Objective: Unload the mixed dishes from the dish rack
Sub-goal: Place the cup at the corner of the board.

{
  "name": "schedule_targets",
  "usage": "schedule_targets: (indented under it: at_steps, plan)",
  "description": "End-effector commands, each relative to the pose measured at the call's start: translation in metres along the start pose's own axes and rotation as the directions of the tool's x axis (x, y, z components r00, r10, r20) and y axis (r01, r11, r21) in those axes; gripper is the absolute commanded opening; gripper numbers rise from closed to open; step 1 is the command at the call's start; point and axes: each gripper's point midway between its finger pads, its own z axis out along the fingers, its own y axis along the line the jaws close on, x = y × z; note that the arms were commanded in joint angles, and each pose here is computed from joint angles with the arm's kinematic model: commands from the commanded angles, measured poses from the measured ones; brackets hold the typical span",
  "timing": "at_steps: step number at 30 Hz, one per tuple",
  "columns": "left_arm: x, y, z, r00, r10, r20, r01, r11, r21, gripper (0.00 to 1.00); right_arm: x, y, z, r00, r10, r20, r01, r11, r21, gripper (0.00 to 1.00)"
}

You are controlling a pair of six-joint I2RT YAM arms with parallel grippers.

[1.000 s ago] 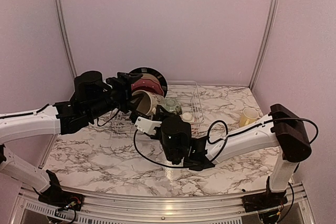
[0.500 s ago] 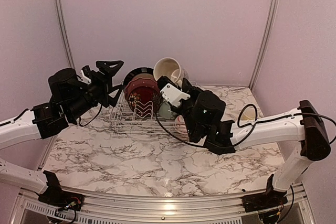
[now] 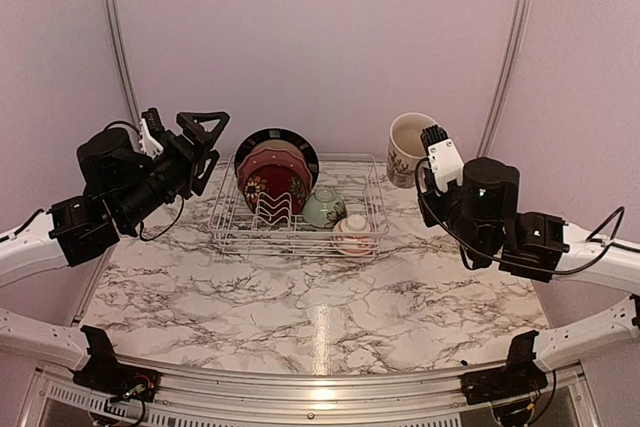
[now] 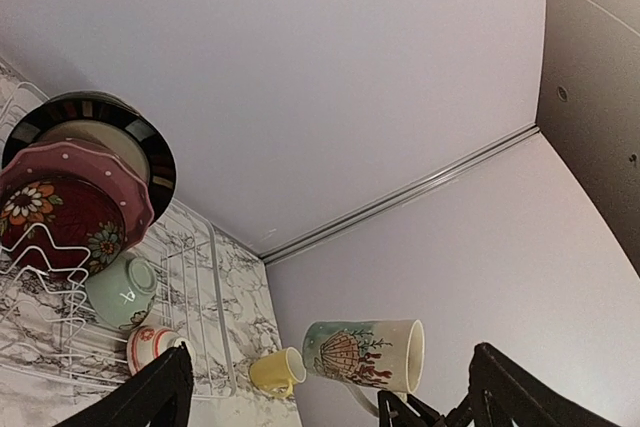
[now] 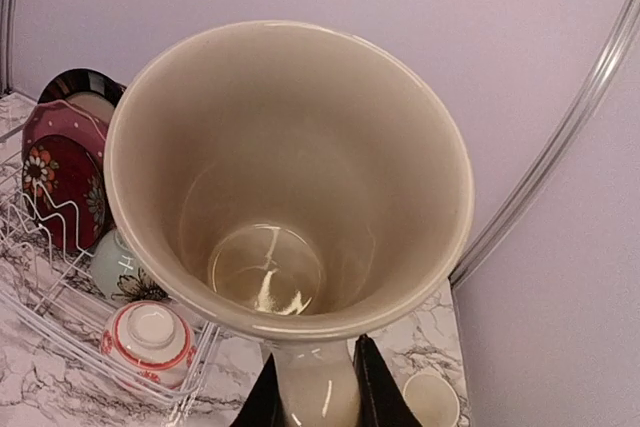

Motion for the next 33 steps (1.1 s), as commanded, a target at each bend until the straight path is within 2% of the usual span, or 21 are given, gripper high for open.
schedule_targets:
  at_steps: [1,7,14,20,33]
  plan:
    - [-0.009,-0.020,0.001,0.998,0.062,0.017,-0.063,0.997,0.040,0.99,0.048,-0.022,-0.013,0.967,0.207,-0.150,-0.207,0.978,0.018,0.00]
    - [-0.001,-0.019,0.009,0.999,0.044,-0.005,-0.044,0.998,0.050,0.99,0.098,-0.045,-0.002,0.923,0.291,-0.252,-0.277,0.957,0.090,0.00]
    - [0.005,-0.022,0.012,0.999,0.014,-0.031,-0.012,0.997,0.075,0.99,0.135,-0.072,0.046,0.889,0.352,-0.294,-0.322,0.936,0.144,0.00]
    - [0.003,-0.023,0.007,0.999,0.016,-0.031,-0.013,0.997,0.080,0.99,0.147,-0.078,0.087,0.884,0.359,-0.301,-0.334,0.933,0.131,0.00]
    - [0.005,-0.019,0.005,0.999,0.019,-0.039,-0.016,0.997,0.076,0.99,0.165,-0.084,0.129,0.889,0.352,-0.292,-0.303,0.932,0.201,0.00]
